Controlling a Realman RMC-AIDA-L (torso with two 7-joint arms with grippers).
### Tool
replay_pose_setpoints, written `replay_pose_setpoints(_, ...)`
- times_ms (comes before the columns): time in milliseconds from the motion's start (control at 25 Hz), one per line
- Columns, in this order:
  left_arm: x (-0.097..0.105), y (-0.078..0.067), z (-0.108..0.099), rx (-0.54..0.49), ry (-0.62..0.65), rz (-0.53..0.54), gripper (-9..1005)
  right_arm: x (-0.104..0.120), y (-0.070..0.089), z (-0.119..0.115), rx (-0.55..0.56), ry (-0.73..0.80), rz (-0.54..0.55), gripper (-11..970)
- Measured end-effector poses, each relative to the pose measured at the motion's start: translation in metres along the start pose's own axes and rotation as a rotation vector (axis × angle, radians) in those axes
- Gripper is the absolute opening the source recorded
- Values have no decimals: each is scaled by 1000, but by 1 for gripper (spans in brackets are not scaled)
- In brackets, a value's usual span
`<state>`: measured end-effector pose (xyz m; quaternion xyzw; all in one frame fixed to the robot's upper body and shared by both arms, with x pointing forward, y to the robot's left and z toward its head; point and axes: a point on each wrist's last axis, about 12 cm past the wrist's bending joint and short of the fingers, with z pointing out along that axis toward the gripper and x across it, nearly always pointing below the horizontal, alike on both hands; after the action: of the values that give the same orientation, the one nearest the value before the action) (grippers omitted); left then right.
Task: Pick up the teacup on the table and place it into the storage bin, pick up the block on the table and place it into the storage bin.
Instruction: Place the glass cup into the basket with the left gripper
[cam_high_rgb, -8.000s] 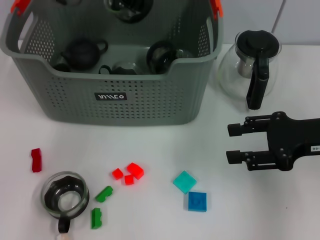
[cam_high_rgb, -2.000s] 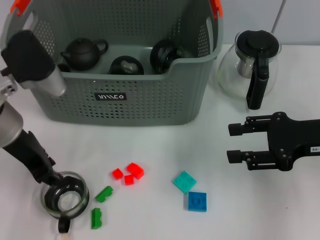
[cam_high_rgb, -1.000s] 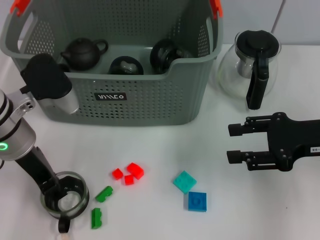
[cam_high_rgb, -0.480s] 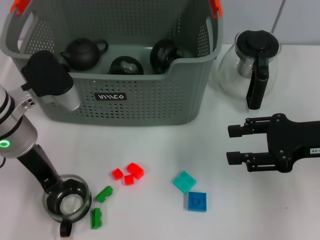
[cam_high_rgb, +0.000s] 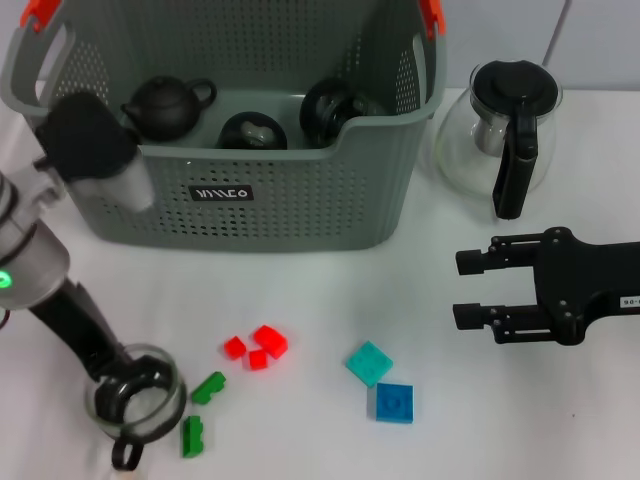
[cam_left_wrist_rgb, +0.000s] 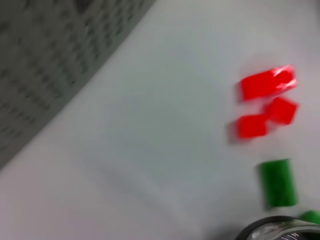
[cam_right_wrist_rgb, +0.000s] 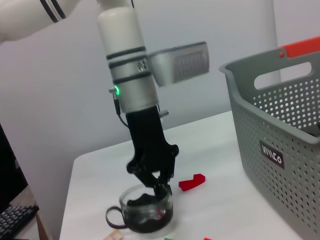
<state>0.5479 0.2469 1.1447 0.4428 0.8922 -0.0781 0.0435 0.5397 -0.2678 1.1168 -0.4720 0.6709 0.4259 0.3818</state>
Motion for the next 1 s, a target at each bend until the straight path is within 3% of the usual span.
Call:
replay_pose_setpoints(240, 9, 7, -52, 142, -277, 57, 63, 1, 0, 0, 1, 1, 2, 684)
replay_pose_setpoints(560, 14, 22, -88, 212, -648, 128, 79, 1, 1, -1, 2, -1, -5, 683)
replay_pose_setpoints(760, 10, 29, -111, 196, -916, 135, 89, 1, 1, -1, 3, -3, -5, 683)
replay_pose_setpoints(1000, -19, 46, -128, 86, -1144, -2, 101, 1, 0, -1, 2, -3, -5, 683)
